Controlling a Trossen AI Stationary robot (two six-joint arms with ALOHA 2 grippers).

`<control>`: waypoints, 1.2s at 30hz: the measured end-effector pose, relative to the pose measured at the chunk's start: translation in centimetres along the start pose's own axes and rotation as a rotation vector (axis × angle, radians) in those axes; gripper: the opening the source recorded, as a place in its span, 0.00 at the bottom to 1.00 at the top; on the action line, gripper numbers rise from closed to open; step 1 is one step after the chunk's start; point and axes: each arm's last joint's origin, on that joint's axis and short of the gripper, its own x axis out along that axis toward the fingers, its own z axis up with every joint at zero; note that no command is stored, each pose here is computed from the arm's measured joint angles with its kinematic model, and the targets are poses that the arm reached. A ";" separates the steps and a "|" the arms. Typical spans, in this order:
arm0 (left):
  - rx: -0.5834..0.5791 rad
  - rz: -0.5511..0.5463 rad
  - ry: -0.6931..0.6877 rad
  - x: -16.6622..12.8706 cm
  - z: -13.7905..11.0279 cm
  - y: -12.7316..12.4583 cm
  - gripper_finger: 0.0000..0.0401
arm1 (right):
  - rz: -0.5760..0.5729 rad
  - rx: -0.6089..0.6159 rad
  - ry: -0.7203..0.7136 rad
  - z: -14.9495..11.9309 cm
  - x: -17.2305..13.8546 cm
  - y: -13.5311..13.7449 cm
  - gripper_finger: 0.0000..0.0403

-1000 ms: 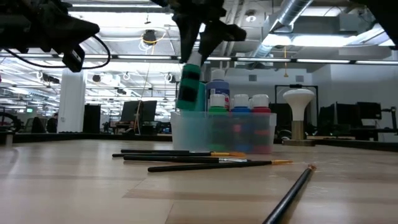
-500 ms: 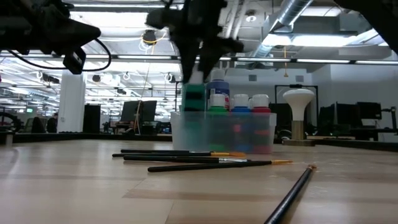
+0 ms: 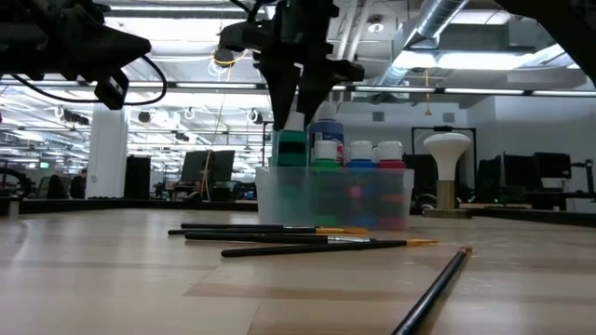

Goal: Pick & Place Paint Supplies
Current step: Put the light green paint bottle into the transparent bin

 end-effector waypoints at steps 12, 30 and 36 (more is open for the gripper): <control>-0.003 0.000 -0.009 0.0 0.1 0.0 0.02 | 0.001 -0.010 0.013 -0.5 2.2 0.3 0.30; -0.006 -0.003 -0.016 0.0 0.2 0.0 0.02 | 0.028 -0.066 0.006 -0.8 3.3 0.5 0.33; -0.007 -0.004 -0.019 0.0 0.2 0.0 0.02 | 0.042 -0.095 0.010 -0.6 2.6 0.5 0.40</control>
